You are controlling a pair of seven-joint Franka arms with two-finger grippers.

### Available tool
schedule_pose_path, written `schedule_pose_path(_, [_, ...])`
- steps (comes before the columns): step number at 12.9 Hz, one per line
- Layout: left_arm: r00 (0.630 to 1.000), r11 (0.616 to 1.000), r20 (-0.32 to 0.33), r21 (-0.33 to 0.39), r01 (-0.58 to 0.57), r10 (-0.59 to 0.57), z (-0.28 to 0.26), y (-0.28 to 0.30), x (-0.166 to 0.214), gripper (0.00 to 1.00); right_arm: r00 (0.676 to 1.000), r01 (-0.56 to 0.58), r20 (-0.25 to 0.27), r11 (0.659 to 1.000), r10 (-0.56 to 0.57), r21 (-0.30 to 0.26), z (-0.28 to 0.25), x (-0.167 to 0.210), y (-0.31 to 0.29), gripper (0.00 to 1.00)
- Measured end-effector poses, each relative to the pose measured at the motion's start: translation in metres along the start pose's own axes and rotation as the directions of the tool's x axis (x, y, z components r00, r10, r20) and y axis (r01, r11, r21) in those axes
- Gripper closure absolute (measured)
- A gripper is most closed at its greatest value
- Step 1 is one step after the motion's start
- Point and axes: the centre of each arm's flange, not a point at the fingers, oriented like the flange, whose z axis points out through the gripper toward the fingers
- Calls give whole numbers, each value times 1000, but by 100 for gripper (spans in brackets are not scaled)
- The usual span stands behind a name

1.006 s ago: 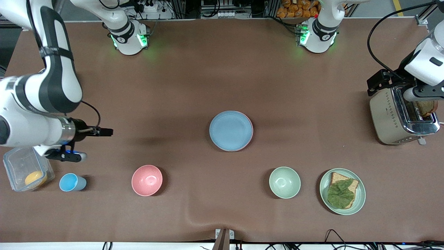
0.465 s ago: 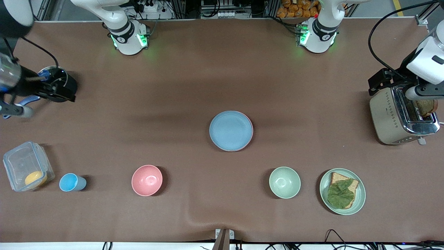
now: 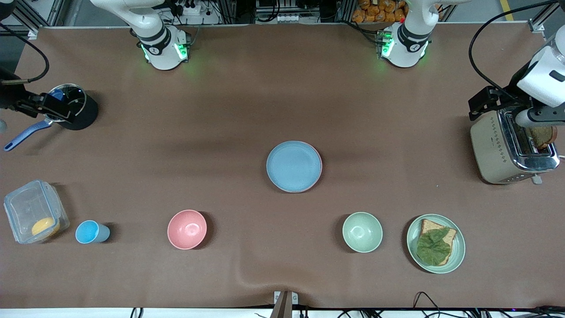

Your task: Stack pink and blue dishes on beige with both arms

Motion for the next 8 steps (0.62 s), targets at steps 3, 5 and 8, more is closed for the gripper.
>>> schedule_pose_path(3, [1000,1000,11,1,-1,1,1,0,-1,0,1000,-11,-10,1000,11,1,1,3,5,0])
schedule_pose_path(5, [1000,1000,24,3,-1,1,2,0,-3,0,1000,-11,-29,1000,11,4,-1,6,5,0])
schedule_pose_path(8, [1000,1000,20,3,3,-3,-6,-2,-4,0,999,-9,-37,1000,9,5,0,8,4,0])
